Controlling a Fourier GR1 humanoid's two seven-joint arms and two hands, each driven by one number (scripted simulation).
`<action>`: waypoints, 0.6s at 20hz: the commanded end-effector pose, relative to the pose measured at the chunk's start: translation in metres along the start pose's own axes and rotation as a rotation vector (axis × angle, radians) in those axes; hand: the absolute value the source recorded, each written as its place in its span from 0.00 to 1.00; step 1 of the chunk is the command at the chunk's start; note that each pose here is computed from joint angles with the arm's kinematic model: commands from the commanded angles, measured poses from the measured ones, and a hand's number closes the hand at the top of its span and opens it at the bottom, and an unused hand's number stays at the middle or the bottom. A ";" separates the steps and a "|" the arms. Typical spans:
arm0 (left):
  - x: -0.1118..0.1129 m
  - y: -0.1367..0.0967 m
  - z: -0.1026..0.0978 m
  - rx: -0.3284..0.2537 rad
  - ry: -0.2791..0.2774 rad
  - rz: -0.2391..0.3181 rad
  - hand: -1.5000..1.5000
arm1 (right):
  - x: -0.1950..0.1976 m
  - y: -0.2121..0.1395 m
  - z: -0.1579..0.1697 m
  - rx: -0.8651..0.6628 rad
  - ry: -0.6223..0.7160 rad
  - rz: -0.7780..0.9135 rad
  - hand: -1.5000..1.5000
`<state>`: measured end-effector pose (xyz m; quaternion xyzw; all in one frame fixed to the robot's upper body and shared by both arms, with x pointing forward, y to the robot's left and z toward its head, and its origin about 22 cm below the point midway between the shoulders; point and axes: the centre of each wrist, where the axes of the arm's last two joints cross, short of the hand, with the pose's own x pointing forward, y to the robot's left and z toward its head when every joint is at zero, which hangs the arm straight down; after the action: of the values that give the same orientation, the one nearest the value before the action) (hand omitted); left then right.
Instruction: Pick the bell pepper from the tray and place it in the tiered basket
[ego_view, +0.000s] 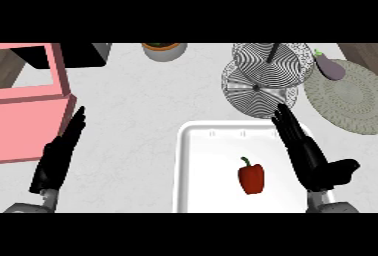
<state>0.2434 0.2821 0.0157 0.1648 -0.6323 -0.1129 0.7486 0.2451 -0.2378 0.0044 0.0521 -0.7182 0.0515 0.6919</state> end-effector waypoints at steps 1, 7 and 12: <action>0.017 0.007 -0.023 -0.021 -0.006 0.012 0.50 | -0.008 -0.008 0.016 -0.040 -0.098 0.022 1.00; 0.016 -0.031 -0.006 -0.104 0.018 0.294 0.50 | 0.002 -0.066 0.055 -0.584 -0.283 0.372 1.00; 0.025 -0.049 -0.008 -0.230 -0.008 0.359 0.50 | -0.036 0.004 0.097 -0.715 -0.478 0.304 0.00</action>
<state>0.2548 0.2426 0.0188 0.0099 -0.6414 -0.0479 0.7656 0.1807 -0.2655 -0.0170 -0.2194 -0.8177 -0.0996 0.5228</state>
